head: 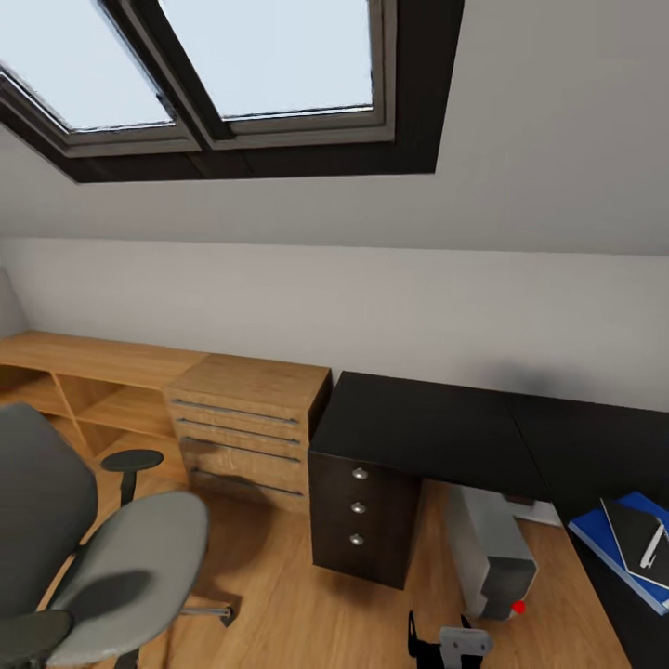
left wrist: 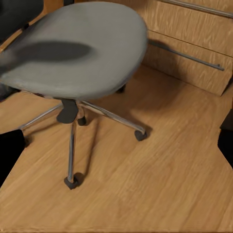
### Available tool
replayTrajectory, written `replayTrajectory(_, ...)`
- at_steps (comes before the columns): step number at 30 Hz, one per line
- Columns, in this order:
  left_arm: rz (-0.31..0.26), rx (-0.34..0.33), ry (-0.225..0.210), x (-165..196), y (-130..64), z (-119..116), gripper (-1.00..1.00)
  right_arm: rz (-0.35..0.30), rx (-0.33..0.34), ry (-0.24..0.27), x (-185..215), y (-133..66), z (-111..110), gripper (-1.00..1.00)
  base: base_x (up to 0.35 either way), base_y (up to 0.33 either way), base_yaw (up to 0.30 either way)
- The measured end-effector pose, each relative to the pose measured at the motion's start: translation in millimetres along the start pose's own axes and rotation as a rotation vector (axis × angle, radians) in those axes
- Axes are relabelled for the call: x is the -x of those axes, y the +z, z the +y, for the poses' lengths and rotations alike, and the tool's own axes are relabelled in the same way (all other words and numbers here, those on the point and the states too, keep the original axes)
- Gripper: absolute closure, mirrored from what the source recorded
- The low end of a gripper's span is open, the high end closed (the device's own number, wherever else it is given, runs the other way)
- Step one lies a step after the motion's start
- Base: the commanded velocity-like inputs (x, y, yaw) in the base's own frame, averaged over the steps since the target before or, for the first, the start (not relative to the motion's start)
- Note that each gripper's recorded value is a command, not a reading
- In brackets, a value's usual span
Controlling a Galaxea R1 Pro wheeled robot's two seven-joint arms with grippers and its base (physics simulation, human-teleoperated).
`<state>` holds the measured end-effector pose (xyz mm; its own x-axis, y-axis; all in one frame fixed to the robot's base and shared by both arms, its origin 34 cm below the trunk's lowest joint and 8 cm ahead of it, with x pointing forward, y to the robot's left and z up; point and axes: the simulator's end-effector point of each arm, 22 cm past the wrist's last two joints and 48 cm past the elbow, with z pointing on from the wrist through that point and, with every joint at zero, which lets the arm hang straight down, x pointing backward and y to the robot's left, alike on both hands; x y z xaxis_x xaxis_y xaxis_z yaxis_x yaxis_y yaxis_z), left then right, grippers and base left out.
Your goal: In the bedroom, organize the workspace by keeping the computer under the desk, ensuring the monitor is on the desk, placing the keyboard on the desk next to the monitor, placing the mouse on the desk next to the keyboard, moving the folder from the swivel chair onto the desk next to the mouse, stacking the notebook on top of the folder with the pen on top of the notebook, and positioning the swivel chair next to the desk.
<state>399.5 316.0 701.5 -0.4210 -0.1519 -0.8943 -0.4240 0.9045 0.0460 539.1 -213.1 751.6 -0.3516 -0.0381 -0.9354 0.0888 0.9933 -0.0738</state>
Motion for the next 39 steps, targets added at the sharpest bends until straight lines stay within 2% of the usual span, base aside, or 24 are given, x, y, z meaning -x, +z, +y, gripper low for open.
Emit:
replayTrajectory(17,0.000,0.001,-0.001,0.0,-0.1,0.5,-1.00,0.002,0.009,0.006,0.0,-1.9,8.2,-1.00,-0.241,0.078,0.277)
replayTrajectory(23,0.000,0.003,0.002,0.1,0.1,2.2,-1.00,0.007,0.010,0.000,-2.3,-3.4,7.4,-1.00,-0.040,0.021,0.278)
replayTrajectory(32,0.000,0.004,0.001,0.0,-0.1,2.1,-1.00,-0.004,0.054,-0.039,-0.7,-3.9,15.5,-1.00,-0.001,0.001,0.278)
replayTrajectory(39,0.001,0.012,-0.001,-0.4,-0.4,3.3,-1.00,-0.005,0.058,-0.044,-0.9,-3.9,15.2,-1.00,0.000,0.000,0.281)
